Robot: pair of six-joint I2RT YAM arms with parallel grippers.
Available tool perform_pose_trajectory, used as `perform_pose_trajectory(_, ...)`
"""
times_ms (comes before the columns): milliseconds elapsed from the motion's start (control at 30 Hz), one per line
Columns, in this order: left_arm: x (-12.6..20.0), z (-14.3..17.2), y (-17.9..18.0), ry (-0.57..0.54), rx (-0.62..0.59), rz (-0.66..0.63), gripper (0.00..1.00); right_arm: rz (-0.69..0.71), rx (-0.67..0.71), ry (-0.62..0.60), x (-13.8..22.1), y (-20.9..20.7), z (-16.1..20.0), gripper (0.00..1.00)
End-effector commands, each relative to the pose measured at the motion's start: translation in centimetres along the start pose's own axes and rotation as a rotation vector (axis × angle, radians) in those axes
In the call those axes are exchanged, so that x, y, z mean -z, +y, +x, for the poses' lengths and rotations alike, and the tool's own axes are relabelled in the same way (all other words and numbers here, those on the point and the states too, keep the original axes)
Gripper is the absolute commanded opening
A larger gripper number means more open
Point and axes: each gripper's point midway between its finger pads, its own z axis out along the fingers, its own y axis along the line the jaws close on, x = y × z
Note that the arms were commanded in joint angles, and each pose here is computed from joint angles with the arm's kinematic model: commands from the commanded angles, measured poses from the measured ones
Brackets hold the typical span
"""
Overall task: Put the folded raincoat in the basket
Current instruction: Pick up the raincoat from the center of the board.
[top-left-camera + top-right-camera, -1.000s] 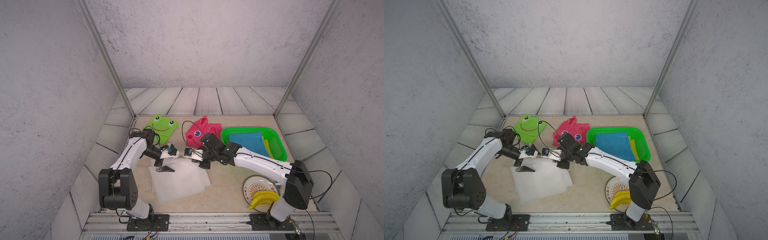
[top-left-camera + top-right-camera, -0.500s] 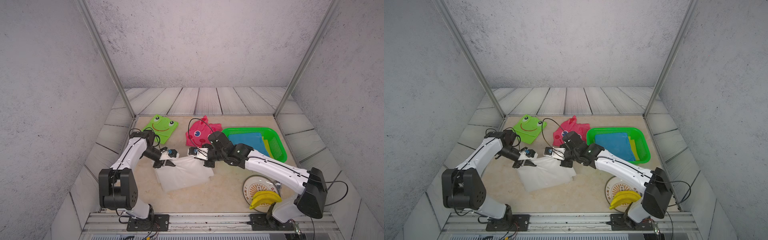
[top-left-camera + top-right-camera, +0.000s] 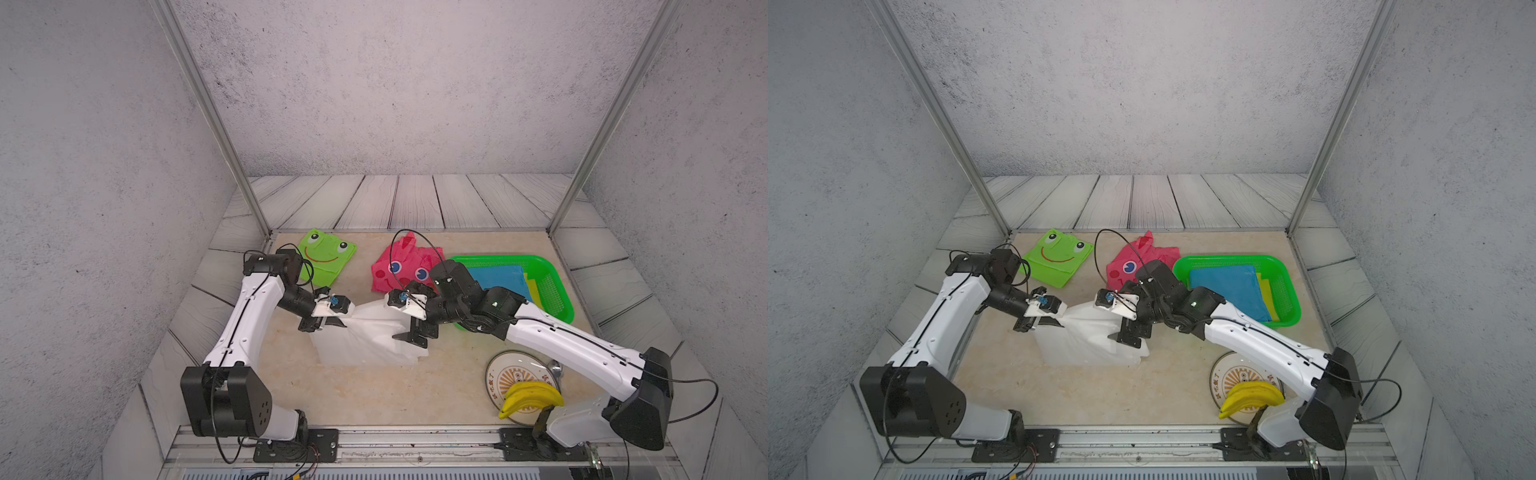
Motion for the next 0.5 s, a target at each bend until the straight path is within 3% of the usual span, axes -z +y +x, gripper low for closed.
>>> perform_pose_trajectory(0, 0.9, -3.1, -0.9, -0.106, -0.005, 0.013, 0.04, -0.069, -0.138, 0.019, 0.1, 0.6, 1.6, 1.0)
perform_pose_trajectory(167, 1.3, -2.8, 0.6, -0.073, 0.032, -0.03, 0.04, -0.203, -0.22, -0.062, 2.0, 1.5, 1.3, 1.0)
perform_pose_trajectory(233, 1.4, -1.7, 1.3, -0.013, 0.068, -0.046, 0.04, -0.175, -0.237, -0.056, 2.9, 0.9, 1.7, 1.0)
perform_pose_trajectory(333, 1.4, 1.2, 1.3, 0.14, 0.102, -0.052, 0.03, 0.06, -0.373, -0.02, 4.6, -3.9, 4.1, 1.0)
perform_pose_trajectory(400, 2.0, 2.5, 1.7, 0.214, 0.186, -0.089, 0.0, 0.281, -0.571, 0.01, 5.9, -8.6, 7.1, 1.0)
perform_pose_trajectory(467, 2.9, 3.2, 2.2, 0.241, 0.282, -0.131, 0.0, 0.412, -0.77, 0.063, 6.7, -11.7, 10.8, 1.0)
